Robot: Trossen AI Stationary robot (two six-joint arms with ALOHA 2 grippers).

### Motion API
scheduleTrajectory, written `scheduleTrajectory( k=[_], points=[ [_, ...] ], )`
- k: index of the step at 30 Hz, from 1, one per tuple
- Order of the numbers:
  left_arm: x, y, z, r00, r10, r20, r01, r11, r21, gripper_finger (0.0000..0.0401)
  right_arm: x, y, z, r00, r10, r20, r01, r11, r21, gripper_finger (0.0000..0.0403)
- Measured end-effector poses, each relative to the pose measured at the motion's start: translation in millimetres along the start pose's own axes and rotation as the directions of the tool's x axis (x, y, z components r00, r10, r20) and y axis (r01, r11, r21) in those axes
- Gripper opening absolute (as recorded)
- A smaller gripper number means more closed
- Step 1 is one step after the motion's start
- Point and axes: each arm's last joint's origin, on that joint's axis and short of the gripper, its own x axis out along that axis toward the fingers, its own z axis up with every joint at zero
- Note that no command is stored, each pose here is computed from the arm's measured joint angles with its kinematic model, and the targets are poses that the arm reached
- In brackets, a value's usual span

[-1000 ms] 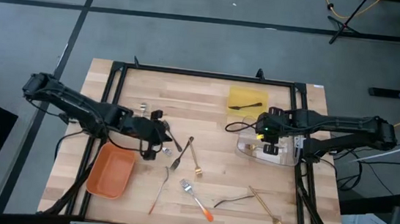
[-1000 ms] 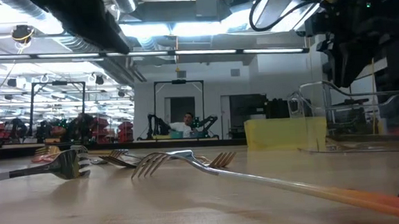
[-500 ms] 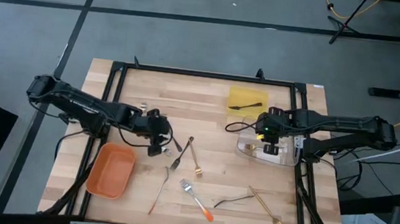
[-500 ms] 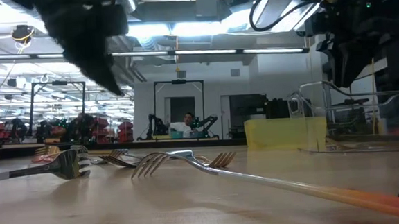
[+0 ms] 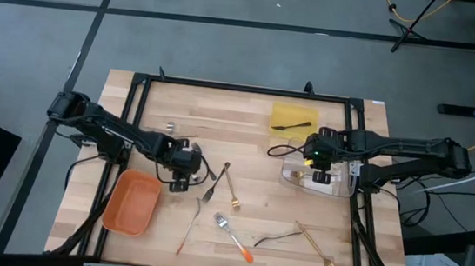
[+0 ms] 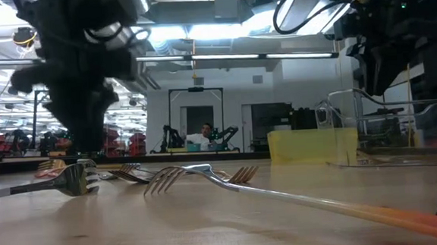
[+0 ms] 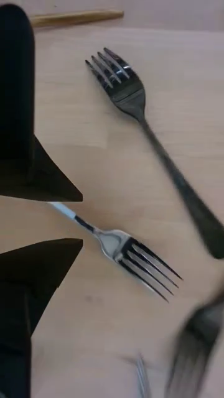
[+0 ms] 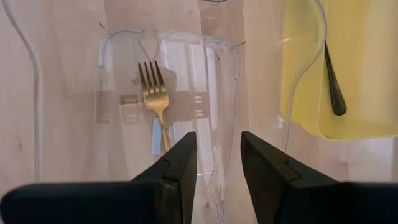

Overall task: Sort silverware by color (type)
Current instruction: Put the orange fork into the orange bin

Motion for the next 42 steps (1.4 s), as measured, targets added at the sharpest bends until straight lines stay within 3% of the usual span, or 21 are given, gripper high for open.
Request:
scheduleTrajectory(
  k=[15, 22, 30, 38, 42],
  points=[
    [33.5, -4.3, -2.5, 0.99, 0.031, -0.136, -0.023, 0.998, 0.058, 0.0098, 0.0, 0.0, 0.0, 1.0, 0.0, 0.0, 0.0, 1.0, 0.0, 0.0115],
    [34.0, -4.5, -3.0, 0.99, 0.024, -0.141, -0.016, 0.998, 0.057, 0.0056, 0.0, 0.0, 0.0, 1.0, 0.0, 0.0, 0.0, 1.0, 0.0, 0.0115],
    [34.4, -4.4, -3.0, 0.99, 0.032, -0.136, -0.024, 0.998, 0.059, 0.0008, 0.0, 0.0, 0.0, 1.0, 0.0, 0.0, 0.0, 1.0, 0.0, 0.0115],
    [31.1, -5.8, 5.4, 0.993, 0.036, -0.111, -0.031, 0.998, 0.048, 0.0005, 0.0, 0.0, 0.0, 1.0, 0.0, 0.0, 0.0, 1.0, 0.0, 0.0115],
    [19.3, -8.1, 26.3, 0.999, 0.038, -0.024, -0.037, 0.999, 0.031, 0.0004, 0.0, -0.1, 0.0, 1.0, 0.0, 0.0, 0.0, 1.0, 0.0, 0.0115]
  ],
)
